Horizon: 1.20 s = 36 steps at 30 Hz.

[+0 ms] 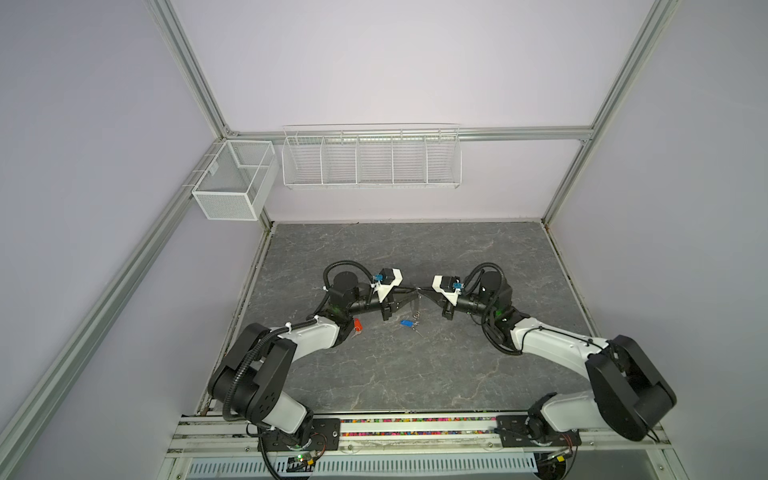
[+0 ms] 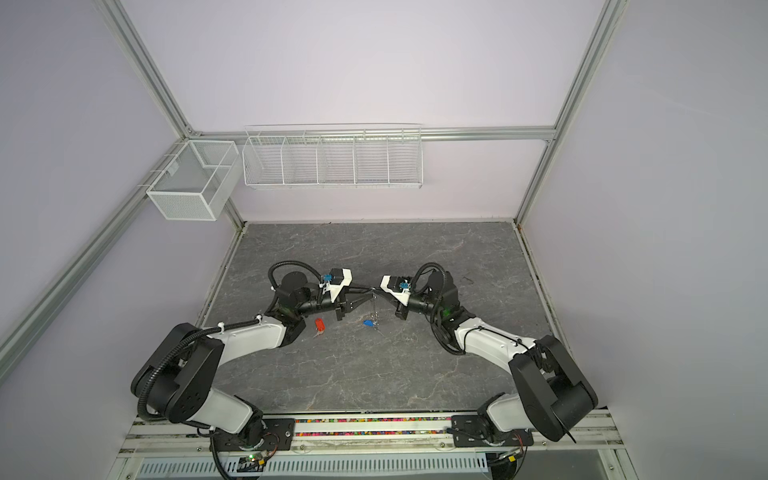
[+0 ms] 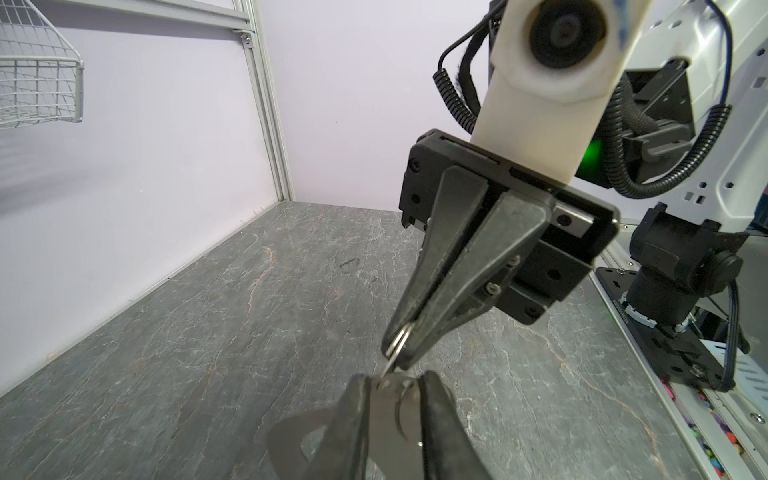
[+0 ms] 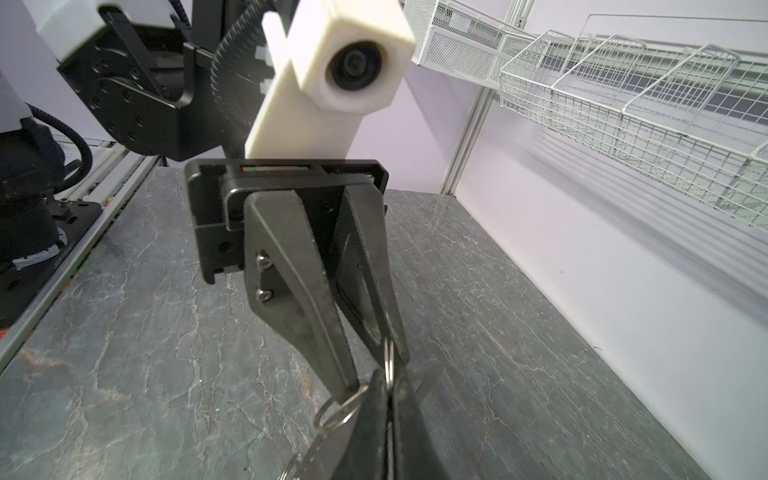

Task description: Put the keys on the keyring

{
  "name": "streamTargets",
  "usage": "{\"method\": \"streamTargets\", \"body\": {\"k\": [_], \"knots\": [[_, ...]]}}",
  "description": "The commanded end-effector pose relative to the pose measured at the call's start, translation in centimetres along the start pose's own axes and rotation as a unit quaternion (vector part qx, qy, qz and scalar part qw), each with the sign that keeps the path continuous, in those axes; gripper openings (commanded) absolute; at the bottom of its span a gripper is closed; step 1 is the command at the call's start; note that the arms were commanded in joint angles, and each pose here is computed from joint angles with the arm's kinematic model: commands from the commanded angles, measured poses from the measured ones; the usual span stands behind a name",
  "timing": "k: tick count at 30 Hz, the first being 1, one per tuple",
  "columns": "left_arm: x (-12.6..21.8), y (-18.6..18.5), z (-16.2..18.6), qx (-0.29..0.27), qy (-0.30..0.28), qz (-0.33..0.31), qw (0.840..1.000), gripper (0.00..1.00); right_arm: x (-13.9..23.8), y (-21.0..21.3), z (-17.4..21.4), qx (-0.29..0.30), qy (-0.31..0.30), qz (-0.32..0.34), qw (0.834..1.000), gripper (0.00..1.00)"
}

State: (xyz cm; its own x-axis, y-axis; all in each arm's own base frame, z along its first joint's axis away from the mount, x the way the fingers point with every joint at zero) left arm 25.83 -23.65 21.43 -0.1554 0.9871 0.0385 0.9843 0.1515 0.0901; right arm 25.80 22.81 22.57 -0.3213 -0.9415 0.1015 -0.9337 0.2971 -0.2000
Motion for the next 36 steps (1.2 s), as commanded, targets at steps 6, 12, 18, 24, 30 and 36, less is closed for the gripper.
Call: {"method": "streamTargets", "body": {"k": [6,12,18,24,30,36], "knots": [[-0.2,-0.1,0.6,0.022,-0.005,0.014,1.000,0.17,-0.2,0.5,0.5,-0.013,-0.033,-0.038,0.999,0.07],[-0.2,-0.1,0.8,0.023,-0.003,0.013,1.000,0.14,-0.2,0.8,1.0,-0.019,-0.023,-0.059,0.998,0.07],[-0.1,0.0,0.7,0.011,-0.004,0.010,1.000,0.04,0.0,1.0,1.4,-0.021,0.000,-0.077,0.997,0.07],[0.0,0.1,0.0,-0.010,-0.002,0.001,1.000,0.00,0.2,0.8,1.6,-0.014,0.026,-0.072,0.997,0.08],[0.2,-0.1,-0.8,-0.034,0.068,0.001,0.997,0.00,0.9,0.0,1.3,-0.001,0.071,-0.042,0.997,0.29],[0.6,-0.8,-1.4,-0.067,0.156,0.009,0.985,0.00,2.0,-0.5,0.6,0.016,0.088,-0.020,0.996,0.38]]}}
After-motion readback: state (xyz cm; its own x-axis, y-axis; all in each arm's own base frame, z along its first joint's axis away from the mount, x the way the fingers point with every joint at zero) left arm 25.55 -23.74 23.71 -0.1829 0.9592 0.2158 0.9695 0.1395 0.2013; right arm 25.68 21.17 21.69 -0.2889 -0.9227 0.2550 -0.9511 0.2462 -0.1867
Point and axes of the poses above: each gripper's point midway between its finger pads, its own x axis back along the fingers, its own y axis along the line the jaws close on, z = x × y, the point moved 8 cm from there along x, back along the fingers, and after that the axes turned 3 degrees about -x, right-handed, at the moved point
